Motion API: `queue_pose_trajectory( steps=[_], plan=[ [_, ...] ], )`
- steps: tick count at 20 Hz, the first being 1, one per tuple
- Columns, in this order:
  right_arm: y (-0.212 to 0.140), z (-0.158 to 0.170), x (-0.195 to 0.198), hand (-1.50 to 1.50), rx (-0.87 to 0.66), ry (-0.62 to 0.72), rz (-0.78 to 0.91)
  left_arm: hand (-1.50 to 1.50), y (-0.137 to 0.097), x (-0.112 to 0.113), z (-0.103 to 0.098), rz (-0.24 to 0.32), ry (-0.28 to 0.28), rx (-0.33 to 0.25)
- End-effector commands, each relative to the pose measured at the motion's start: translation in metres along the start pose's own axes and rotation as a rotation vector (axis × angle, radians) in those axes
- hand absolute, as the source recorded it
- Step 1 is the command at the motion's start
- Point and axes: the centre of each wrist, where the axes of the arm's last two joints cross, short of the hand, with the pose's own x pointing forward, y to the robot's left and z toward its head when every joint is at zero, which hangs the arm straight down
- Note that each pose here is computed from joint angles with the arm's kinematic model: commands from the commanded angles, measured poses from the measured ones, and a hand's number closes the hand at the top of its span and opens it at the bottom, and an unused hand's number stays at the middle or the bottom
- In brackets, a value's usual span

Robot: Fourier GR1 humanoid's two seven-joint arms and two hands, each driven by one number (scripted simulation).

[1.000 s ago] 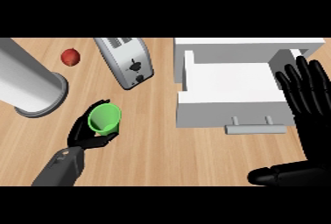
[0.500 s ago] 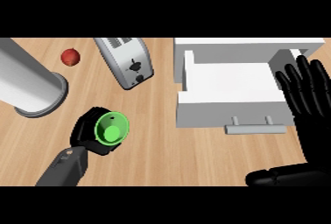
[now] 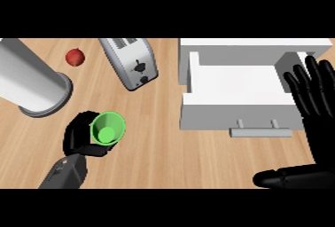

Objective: Pick up the cup, place it into the drawer and close the drawer

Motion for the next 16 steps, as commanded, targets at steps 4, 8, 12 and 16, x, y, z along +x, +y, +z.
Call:
queue_pose_trajectory(
  steps=[4,8,12,16],
  plan=[
    [-0.007,0.006,-0.017,-1.50,-0.014,0.006,0.004,1.50,-0.017,0.021,-0.021,0.116,-0.164,-0.094],
    [0.000,0.021,-0.003,-1.50,-0.038,0.019,-0.005,1.50,-0.061,0.039,-0.030,0.077,-0.180,-0.162],
    [-0.009,-0.011,-0.012,-1.50,-0.035,0.021,-0.011,1.50,-0.082,0.079,-0.062,0.113,-0.160,-0.237],
    [0.012,-0.001,0.005,-1.50,-0.005,0.018,0.005,1.50,-0.115,0.113,-0.074,0.158,-0.162,-0.260]
  ],
)
